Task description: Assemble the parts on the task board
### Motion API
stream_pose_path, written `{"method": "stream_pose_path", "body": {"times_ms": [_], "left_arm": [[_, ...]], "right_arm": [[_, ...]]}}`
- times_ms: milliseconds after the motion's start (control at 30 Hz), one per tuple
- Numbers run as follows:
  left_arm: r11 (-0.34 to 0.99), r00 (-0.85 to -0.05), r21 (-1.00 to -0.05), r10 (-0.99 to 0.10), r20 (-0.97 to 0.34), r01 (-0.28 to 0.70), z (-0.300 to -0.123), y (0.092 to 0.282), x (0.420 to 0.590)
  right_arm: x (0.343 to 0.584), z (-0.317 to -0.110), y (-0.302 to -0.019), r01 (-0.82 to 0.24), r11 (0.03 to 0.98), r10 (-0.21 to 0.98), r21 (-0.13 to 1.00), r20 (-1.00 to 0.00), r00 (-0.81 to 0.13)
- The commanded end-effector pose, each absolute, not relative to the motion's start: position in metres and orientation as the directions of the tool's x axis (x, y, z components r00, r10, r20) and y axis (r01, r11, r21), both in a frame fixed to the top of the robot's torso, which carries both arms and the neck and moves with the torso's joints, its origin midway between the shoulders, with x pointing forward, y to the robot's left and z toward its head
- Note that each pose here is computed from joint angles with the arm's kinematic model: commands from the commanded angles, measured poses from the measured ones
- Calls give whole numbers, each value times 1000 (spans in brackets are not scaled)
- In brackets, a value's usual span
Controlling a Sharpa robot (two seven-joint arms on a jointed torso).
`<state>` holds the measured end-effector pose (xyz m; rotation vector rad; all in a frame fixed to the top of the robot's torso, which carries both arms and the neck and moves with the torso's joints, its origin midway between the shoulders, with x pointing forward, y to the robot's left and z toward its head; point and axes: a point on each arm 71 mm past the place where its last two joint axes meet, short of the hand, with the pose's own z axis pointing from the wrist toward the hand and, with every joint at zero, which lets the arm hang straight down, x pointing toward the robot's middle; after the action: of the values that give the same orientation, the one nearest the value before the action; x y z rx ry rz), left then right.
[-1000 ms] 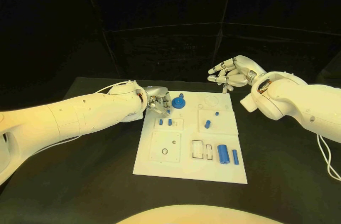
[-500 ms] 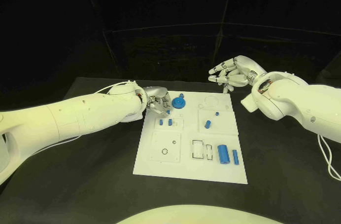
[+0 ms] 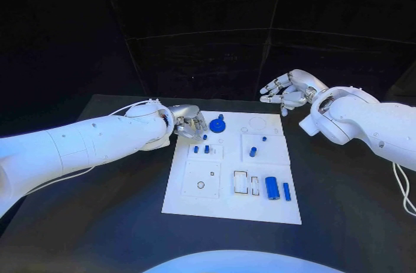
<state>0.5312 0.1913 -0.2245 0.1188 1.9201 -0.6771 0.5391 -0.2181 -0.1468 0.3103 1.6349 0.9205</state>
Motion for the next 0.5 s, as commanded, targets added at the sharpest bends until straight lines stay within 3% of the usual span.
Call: {"method": "stream_pose_path", "body": {"times_ms": [33, 300, 467, 500], "left_arm": [[782, -420, -514, -359, -834, 353, -216, 198, 531], [565, -389, -792, -692, -608, 231, -200, 231, 529], [249, -393, -958, -874, -285, 143, -192, 240, 525], [127, -396, -986, -904, -160, 109, -190, 240, 523]], "right_arm": [[540, -149, -220, -312, 732, 531, 606, -794, -295], [528, -161, -217, -403, 815, 346, 416, -908, -238], [516, -176, -210, -456, 852, 187, 258, -963, -195], [513, -181, -208, -466, 858, 143, 215, -972, -185]]}}
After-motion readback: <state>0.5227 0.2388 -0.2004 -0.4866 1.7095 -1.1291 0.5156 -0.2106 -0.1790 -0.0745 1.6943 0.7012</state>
